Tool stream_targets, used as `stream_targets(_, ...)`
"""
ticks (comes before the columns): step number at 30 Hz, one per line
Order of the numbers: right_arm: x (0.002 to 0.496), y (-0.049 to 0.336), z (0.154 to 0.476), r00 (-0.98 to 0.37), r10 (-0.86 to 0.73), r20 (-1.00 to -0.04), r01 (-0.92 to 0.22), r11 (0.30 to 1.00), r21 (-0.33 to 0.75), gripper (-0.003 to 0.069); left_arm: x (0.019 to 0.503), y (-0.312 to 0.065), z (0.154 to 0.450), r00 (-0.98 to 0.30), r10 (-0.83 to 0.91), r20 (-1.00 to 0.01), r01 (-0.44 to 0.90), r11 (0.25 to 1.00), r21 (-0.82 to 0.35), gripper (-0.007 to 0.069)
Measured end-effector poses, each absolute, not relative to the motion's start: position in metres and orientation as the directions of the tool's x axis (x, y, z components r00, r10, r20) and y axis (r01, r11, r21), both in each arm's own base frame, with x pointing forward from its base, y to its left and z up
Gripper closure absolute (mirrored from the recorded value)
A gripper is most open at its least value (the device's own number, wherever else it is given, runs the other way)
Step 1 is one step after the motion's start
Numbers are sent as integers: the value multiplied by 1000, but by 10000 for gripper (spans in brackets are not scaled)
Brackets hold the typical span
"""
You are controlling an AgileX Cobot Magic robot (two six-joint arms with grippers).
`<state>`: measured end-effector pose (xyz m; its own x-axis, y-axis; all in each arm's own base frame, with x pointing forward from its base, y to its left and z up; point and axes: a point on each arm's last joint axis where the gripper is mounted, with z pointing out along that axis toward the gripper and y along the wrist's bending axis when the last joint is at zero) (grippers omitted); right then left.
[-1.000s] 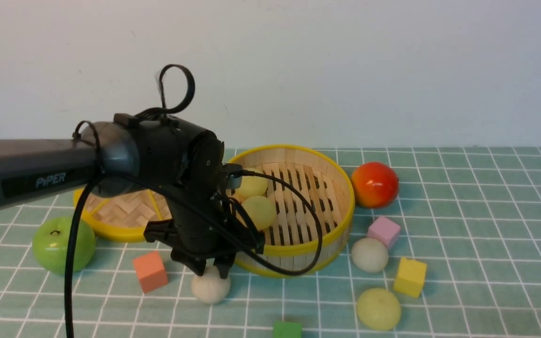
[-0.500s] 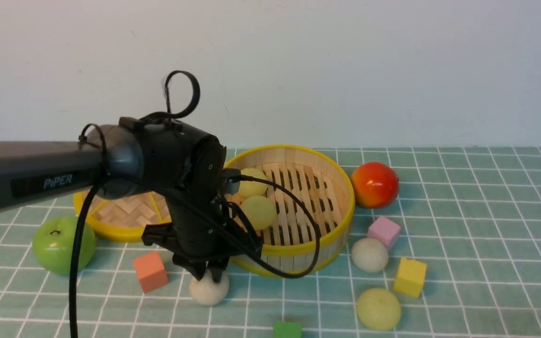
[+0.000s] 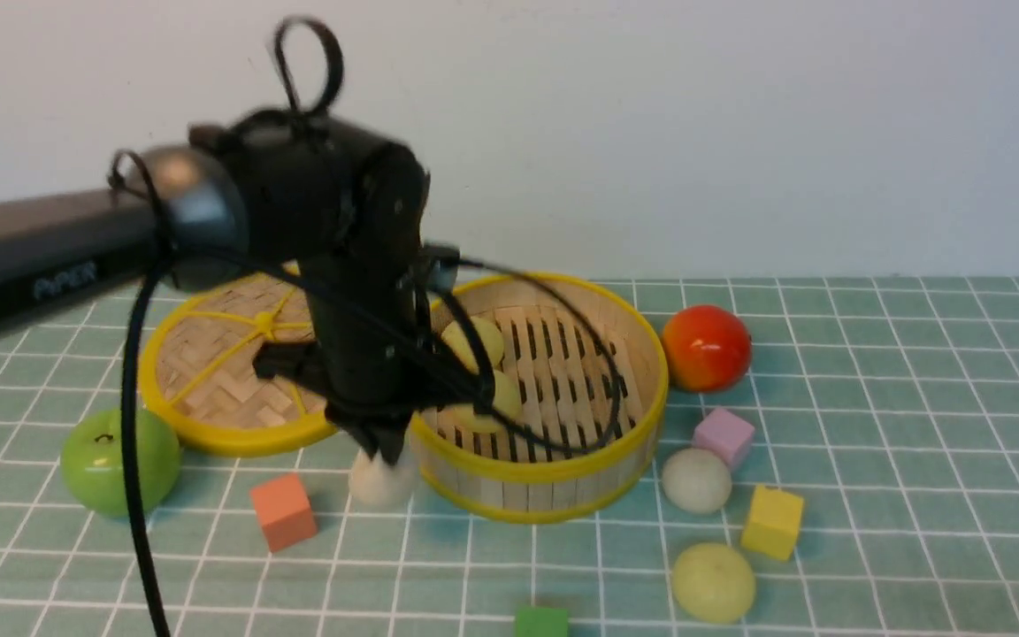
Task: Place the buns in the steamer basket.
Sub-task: Use the left arm to put the steamed stuffed bun into the steamer, then use the right arm to grab a steamed stuffed bun
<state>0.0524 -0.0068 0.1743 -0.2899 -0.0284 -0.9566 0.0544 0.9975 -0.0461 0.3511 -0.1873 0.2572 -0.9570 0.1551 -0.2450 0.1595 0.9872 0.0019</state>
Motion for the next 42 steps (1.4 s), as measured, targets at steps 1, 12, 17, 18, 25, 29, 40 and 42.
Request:
stream_targets(1, 52, -7, 174, -290, -28, -957, 54, 997, -46, 420, 355, -188, 270, -948, 151, -279, 157, 988, 1, 629)
stream_targets(12, 52, -7, 174, -290, -28, -957, 54, 997, -46, 420, 420, -237, 300, -846, 85, -526, 226, 951, -210, 629)
stream_targets(17, 52, -7, 174, -290, -28, -957, 54, 997, -46, 420, 455, -263, 241, -831, 99, -548, 271, 931, -242, 628)
stream_targets(18, 52, -7, 174, -290, -28, -957, 54, 997, -46, 420, 455, -263, 241, -831, 99, -548, 271, 931, -242, 628)
stream_targets(25, 52, -7, 174, -290, -28, -957, 54, 997, -46, 420, 471, -268, 205, -827, 36, -561, 212, 944, -252, 581)
stream_targets(29, 52, -7, 174, -290, -28, -957, 54, 997, -46, 420, 473, -265, 209, -821, 3, -571, 174, 954, -245, 473)
stream_targets(40, 52, -7, 174, -290, -28, -957, 54, 997, -46, 420, 438, -243, 311, -788, 76, -611, 235, 954, -184, 155)
stream_targets(42, 52, -7, 174, -290, -28, -957, 54, 997, -46, 420, 419, -230, 345, -778, 120, -617, 258, 956, -138, 157)
